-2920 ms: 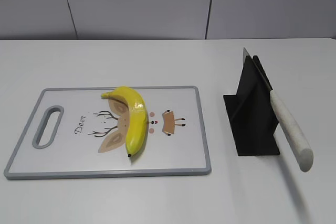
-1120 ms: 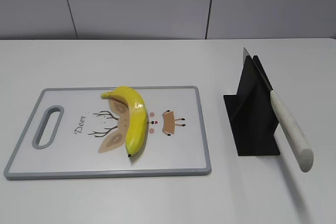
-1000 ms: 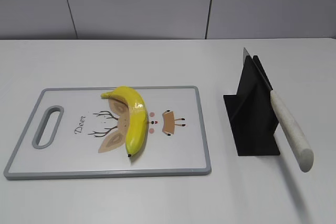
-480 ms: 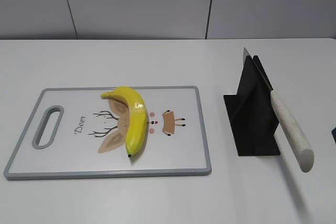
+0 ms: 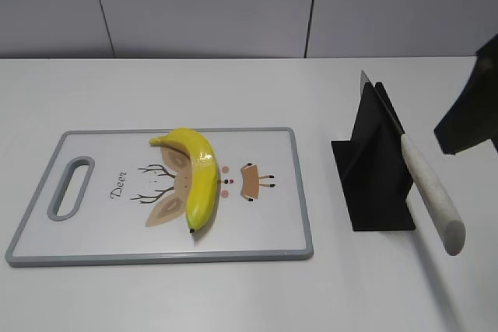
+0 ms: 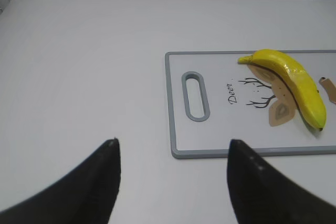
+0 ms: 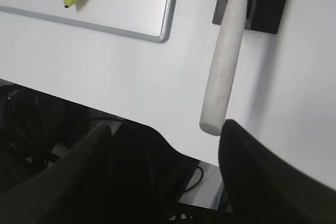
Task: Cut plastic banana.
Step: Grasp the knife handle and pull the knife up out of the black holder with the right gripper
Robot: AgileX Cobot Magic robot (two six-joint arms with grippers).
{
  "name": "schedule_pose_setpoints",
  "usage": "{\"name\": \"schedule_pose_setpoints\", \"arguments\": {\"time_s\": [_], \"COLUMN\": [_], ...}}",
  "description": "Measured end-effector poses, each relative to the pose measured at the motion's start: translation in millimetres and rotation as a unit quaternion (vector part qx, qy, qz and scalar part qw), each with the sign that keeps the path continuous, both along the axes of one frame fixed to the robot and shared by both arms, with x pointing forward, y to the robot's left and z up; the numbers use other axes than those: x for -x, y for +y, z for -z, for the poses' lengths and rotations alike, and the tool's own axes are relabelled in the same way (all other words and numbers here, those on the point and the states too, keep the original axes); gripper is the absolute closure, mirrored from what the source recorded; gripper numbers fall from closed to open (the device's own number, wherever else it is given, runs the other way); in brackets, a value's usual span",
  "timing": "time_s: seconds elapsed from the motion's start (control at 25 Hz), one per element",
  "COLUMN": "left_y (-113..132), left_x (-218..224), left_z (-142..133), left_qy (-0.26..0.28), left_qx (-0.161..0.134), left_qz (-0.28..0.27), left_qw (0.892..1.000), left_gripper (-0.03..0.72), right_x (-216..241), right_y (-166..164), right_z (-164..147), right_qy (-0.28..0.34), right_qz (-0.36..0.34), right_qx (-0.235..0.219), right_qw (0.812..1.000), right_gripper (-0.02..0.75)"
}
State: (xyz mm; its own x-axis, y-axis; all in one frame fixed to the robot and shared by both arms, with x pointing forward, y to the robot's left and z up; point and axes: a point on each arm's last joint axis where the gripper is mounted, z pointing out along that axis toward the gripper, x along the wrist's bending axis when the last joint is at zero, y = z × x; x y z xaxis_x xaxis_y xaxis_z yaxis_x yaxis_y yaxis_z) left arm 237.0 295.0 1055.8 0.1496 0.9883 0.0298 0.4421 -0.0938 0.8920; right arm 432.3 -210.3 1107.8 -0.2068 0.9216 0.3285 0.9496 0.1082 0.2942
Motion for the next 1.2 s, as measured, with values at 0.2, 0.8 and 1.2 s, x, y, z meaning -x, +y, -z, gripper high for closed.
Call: {"name": "schedule_pose_setpoints", "arguments": {"time_s": [0.2, 0.8, 1.2], "left_y": [0, 0, 0], "left_x": [0, 0, 0], "left_z": [0, 0, 0], "left_qy": [0.0, 0.0, 0.0], "left_qx": [0.0, 0.0, 0.0], "left_qz": [0.0, 0.0, 0.0], "left_qw": [1.0, 1.0, 1.0], "left_gripper": [0.086, 0.097, 0.097], "right_x": [-15, -59, -68], "right_y": [30, 49, 54], "right_z": [14, 87, 119], "right_qy": [0.019, 0.113, 0.162], "right_qz": [-0.024, -0.001, 0.006], "right_qx": [0.07, 0.194, 0.218], "right_qw": [0.997, 0.974, 0.962], "right_gripper": [0.263, 0.269, 0.393]}}
